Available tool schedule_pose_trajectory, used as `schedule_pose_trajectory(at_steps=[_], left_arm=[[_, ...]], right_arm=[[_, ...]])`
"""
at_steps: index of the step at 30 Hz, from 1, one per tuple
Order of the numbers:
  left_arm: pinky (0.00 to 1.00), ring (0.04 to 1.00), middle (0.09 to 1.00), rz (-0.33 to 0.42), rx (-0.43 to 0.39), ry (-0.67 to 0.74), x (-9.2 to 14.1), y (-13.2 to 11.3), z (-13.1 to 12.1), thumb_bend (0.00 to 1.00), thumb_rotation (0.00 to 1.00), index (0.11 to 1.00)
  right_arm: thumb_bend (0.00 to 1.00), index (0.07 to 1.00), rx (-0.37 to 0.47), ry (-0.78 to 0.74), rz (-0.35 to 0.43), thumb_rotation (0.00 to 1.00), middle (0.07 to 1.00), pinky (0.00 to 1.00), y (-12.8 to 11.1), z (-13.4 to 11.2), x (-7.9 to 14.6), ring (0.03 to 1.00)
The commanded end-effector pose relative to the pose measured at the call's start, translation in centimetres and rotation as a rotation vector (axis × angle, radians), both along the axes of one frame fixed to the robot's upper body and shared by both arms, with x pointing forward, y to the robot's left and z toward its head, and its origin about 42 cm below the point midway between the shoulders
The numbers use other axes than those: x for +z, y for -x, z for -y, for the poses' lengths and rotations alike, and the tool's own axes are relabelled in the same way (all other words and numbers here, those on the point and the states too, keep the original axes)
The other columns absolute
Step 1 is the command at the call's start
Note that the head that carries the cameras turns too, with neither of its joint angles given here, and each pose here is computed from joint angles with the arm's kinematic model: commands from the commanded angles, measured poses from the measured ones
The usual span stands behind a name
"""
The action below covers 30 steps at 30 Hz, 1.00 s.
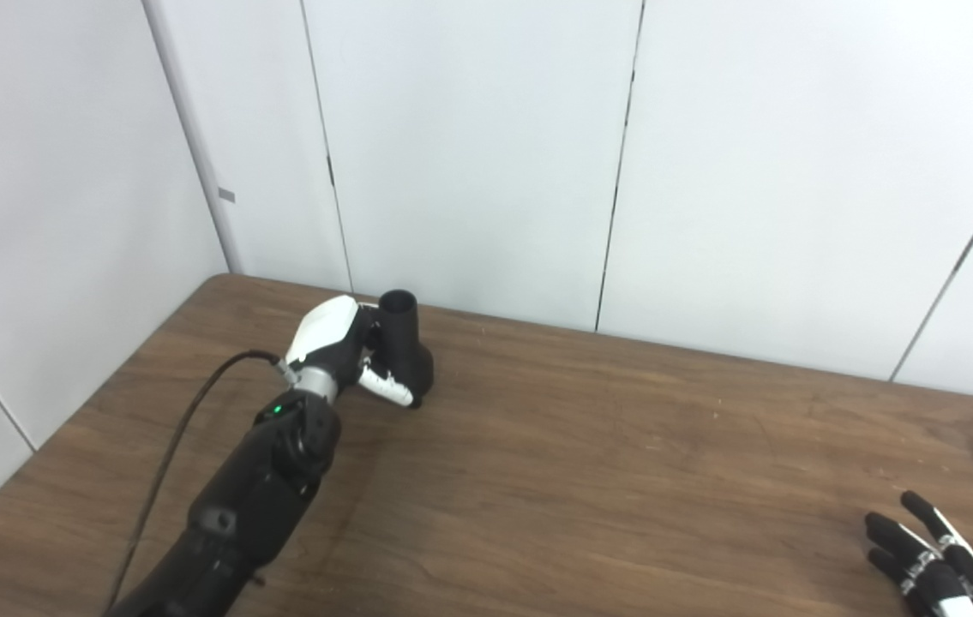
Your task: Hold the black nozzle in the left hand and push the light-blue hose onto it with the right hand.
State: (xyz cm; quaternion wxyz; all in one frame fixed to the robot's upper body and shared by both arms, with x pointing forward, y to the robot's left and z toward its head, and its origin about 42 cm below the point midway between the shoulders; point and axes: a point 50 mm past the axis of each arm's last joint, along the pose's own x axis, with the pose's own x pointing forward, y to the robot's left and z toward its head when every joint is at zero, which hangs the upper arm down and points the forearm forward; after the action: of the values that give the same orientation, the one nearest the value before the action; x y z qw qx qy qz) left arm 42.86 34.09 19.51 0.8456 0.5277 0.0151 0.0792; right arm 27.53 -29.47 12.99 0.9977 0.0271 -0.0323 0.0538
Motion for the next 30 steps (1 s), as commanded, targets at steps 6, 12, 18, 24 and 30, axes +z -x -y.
schedule_pose_trajectory(at_steps=[6,12,18,24,30], left_arm=[[1.0,0.676,0.495,0.121,-0.077,-0.004,1.7,2.9,1.7,0.52,0.0,0.48],[1.0,0.689,0.502,0.154,-0.124,0.087,0.8,5.4,4.1,0.52,0.0,0.472],[1.0,0.716,0.508,0.107,-0.206,0.181,-0.3,7.4,7.2,0.52,0.0,0.465],[1.0,0.743,0.507,0.031,-0.315,0.178,-1.4,9.5,9.9,0.52,0.0,0.465],[1.0,0.757,0.481,-0.025,-0.416,0.172,-1.5,11.6,12.6,0.52,0.0,0.491]], right_arm=[[0.62,0.93,0.008,0.017,0.052,0.67,0.813,0.88,-0.2,-0.4,1.8,0.883],[0.6,0.933,0.012,0.013,0.048,0.66,0.817,0.9,-0.3,-1.1,2.5,0.884],[0.59,0.923,0.016,0.01,0.044,0.67,0.814,0.91,-0.4,-1.6,3.1,0.886],[0.57,0.925,0.024,-0.011,0.029,0.68,0.819,0.91,-0.1,-2.7,3.7,0.894],[0.51,0.932,0.038,-0.007,0.024,0.69,0.833,0.92,0.0,-3.4,4.6,0.91]])
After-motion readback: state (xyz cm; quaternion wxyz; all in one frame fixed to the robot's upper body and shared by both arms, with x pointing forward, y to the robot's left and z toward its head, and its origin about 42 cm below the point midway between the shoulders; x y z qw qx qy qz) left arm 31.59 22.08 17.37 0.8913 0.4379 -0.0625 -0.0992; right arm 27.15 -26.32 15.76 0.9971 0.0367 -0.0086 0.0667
